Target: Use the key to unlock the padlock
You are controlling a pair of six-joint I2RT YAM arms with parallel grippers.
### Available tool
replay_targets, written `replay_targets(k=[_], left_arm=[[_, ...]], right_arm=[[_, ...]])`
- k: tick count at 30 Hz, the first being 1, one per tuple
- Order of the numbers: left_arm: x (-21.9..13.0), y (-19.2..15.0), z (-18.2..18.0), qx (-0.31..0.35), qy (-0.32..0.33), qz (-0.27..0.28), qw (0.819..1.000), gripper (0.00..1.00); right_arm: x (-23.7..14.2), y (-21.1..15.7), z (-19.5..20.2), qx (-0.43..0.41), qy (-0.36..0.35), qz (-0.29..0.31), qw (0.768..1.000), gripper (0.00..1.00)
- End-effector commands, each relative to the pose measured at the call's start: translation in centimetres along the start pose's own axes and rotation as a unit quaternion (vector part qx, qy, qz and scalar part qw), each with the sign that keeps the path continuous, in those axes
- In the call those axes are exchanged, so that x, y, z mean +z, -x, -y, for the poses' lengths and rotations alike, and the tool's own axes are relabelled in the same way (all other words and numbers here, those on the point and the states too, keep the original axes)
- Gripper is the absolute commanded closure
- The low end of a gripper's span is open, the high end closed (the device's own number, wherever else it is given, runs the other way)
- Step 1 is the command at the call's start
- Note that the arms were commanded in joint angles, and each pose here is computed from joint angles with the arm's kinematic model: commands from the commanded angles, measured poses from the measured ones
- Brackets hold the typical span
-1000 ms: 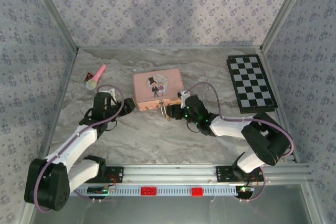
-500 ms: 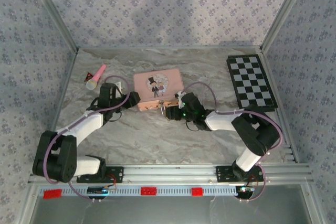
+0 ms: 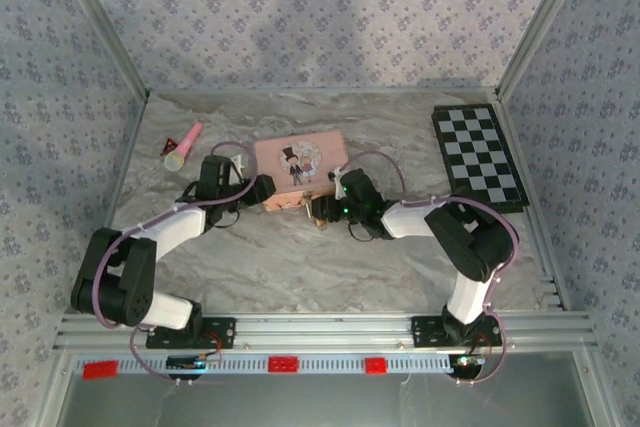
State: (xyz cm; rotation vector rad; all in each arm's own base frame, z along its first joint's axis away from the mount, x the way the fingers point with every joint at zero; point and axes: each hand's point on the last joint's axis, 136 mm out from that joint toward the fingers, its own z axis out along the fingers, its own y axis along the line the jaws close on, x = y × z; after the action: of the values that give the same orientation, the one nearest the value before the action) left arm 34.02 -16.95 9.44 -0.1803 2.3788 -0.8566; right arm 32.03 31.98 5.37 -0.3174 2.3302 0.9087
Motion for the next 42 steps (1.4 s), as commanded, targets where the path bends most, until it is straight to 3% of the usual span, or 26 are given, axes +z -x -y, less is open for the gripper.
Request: replay_targets(k=[1, 13, 21, 34, 42], left_arm=[[0.3, 1.1, 1.8, 0.008, -0.023, 0.012, 1.0, 0.36], [1.0, 0.5, 3.6, 0.005, -0.034, 0.005, 0.999, 0.36], [0.8, 0.5, 3.3, -0.011, -0.025, 0.018, 0.999, 0.36], [0.6, -0.3, 2.2, -0.076, 0.011, 0.06, 0.995, 0.36], [0.7, -0.9, 1.7, -0.1, 0.018, 0.076, 0.992, 0.36]], right_arm=[[0.4, 0.6, -0.5, 0.007, 0.016, 0.003, 1.0, 0.6], [0.5, 0.1, -0.7, 0.019, 0.035, -0.006, 0.999, 0.69], [0.2, 0.5, -0.6, 0.05, 0.05, 0.004, 0.998, 0.86], [-0.6, 2.3, -0.1, 0.169, 0.077, 0.089, 0.979, 1.0], [-1.3, 3.0, 1.4, 0.236, 0.066, 0.137, 0.96, 1.0]])
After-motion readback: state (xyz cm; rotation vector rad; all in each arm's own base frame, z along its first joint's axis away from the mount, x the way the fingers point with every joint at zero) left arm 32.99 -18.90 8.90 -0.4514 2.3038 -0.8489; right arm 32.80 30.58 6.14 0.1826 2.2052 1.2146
